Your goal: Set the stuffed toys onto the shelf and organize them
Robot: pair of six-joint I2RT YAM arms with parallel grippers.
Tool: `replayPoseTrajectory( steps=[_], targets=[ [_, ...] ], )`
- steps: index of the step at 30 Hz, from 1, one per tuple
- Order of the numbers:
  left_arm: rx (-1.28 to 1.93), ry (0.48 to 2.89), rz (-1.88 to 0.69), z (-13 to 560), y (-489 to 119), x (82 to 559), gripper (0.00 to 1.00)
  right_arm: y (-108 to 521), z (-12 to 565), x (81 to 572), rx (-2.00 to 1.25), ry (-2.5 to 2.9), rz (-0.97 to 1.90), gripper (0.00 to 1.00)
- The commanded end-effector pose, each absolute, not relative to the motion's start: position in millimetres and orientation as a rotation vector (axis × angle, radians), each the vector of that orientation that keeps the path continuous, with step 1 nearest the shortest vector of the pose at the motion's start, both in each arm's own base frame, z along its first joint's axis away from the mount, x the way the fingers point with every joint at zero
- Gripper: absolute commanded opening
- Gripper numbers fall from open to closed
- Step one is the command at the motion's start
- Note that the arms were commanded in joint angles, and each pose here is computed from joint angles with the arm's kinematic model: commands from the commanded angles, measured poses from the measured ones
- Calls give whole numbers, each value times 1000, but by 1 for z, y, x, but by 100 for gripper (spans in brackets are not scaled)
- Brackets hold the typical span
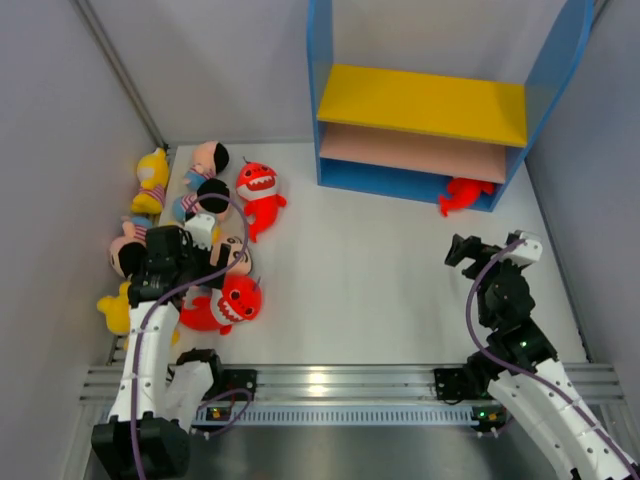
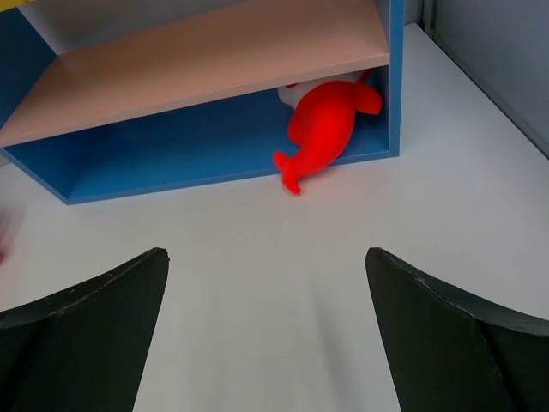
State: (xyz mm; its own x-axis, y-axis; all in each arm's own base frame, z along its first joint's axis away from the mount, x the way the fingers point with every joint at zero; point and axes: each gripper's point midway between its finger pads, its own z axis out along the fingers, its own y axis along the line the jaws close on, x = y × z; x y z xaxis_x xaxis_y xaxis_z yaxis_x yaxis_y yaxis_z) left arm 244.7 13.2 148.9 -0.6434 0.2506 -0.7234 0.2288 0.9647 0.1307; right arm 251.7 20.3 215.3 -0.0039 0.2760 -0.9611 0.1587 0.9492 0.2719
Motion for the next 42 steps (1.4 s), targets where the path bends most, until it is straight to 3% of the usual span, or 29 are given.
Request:
replayPoseTrajectory(
  steps=[1,8,13,19,30,32,34,35,36,37,42],
  targets=[
    [334,2244,35,157,13,250,99,18,242,249,346,1528,114,99],
    [348,2164,-39,200,1,265,99,31,282,243,379,1417,290,99],
    [679,2087,-143,227,-27,253,99,77,334,225,123,1261,531,99],
    [885,2296,91,172,-27,245,99,132,329,232,-136,1393,670,99],
    [1398,2392,58,92,-52,204,99,170,292,254,-192,1547,783,99],
    [1432,2480,153,74,-41,200,90,172,290,254,-201,1554,784,99],
    [1408,2507,146,72,-43,201,67,174,285,251,-219,1559,791,99],
    [1379,2498,129,78,-47,205,33,176,282,250,-228,1564,796,99],
    [1377,2479,81,80,-54,205,11,176,278,249,-232,1570,797,99],
    [1363,2463,68,85,-57,208,0,177,274,249,-236,1574,791,99],
    [1247,2380,111,122,-62,230,0,179,264,252,-271,1614,758,99]
  ],
)
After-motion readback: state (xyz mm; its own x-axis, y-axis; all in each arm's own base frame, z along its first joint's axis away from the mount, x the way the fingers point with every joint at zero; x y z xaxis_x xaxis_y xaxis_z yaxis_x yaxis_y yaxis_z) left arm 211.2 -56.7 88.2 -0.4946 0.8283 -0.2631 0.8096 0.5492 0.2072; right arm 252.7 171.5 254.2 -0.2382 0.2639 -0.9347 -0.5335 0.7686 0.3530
